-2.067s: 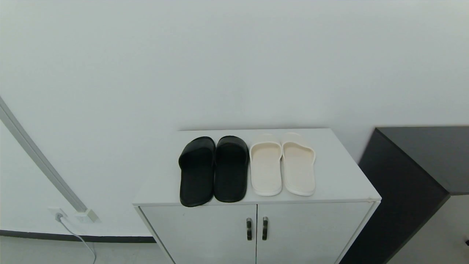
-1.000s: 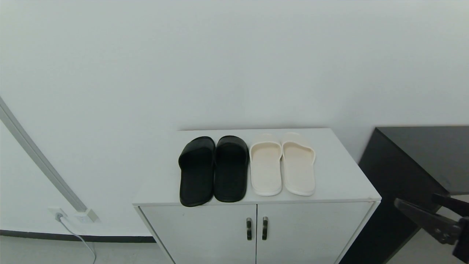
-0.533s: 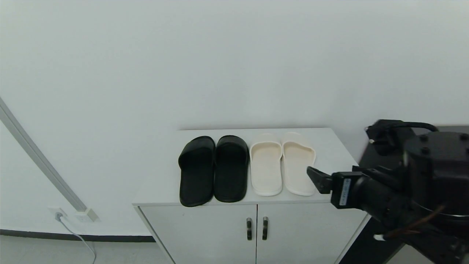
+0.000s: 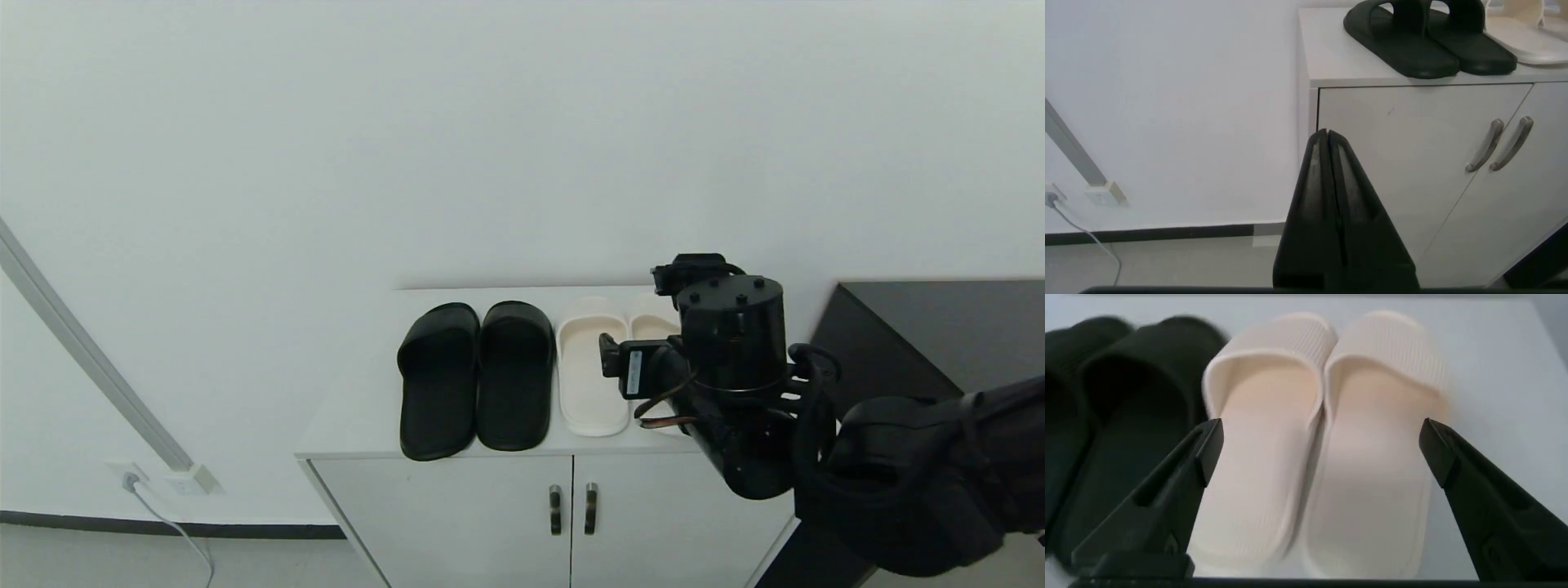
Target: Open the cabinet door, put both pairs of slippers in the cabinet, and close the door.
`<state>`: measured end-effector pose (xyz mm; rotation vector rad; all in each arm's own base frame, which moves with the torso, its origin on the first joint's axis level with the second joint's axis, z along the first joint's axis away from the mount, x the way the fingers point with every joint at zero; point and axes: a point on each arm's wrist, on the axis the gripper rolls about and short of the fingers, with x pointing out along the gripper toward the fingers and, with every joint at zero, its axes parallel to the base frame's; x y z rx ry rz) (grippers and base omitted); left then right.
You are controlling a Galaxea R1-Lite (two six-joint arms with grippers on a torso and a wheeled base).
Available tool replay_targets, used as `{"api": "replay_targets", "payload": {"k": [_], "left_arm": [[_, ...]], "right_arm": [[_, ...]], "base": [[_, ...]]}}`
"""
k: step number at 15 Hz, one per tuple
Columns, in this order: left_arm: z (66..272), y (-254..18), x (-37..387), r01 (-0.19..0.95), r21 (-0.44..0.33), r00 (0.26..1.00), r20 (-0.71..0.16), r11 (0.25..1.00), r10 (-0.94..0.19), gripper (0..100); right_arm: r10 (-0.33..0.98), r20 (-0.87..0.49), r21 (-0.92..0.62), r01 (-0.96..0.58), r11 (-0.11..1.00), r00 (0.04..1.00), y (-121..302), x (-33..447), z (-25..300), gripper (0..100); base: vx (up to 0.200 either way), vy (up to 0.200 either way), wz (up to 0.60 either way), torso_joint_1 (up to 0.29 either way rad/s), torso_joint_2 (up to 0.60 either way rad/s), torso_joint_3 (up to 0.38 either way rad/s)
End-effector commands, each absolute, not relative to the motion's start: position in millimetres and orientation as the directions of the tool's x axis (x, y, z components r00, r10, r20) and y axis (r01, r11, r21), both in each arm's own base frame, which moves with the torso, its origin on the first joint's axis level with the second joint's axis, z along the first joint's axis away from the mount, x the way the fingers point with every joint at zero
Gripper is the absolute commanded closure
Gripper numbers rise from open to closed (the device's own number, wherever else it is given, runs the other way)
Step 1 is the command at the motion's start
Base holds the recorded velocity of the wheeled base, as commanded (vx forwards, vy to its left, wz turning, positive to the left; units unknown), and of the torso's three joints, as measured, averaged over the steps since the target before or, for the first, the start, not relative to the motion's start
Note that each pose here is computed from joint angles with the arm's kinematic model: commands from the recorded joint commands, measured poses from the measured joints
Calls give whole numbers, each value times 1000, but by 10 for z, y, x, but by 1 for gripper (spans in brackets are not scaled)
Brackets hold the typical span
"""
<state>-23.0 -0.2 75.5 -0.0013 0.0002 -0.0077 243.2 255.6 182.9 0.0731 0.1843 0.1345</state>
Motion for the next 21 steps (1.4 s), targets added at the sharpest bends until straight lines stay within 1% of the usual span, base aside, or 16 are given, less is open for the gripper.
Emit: {"api": "replay_targets", "payload": {"k": [1,6,8,11,17,18,21], "left_arm": [[756,-2,-229,8,-2,1000,-2,1000,-8,100],[756,-2,-229,8,-2,1000,-2,1000,-8,100],[756,-1,-229,6,-3,1000,-2,1000,-6,100],[756,-1,-229,6,-5,1000,-2,1000,-6,100],[756,-1,-229,6,-5,1000,-2,1000,-6,100],[756,-1,-229,6,-6,1000,-2,1000,-6,100],[756,-1,-229,6,-6,1000,-2,1000,-6,100]], "right_arm": [[110,-206,15,-109,994,972,2603,2666,1558,0],[101,-208,9,-101,995,973,2757,2929,1417,0],[96,-188,12,-95,995,977,2815,3039,1438,0],[58,-180,16,-56,998,982,2824,3303,1386,0],[17,-146,52,-10,999,989,2786,3571,1404,0],[17,-146,50,-10,999,989,2782,3576,1407,100],[14,-149,48,-7,999,989,2780,3585,1388,100]], "base": [[0,0,0,0,0,0],[0,0,0,0,0,0],[0,0,0,0,0,0],[0,0,0,0,0,0],[0,0,0,0,0,0],[0,0,0,0,0,0],[0,0,0,0,0,0]]}}
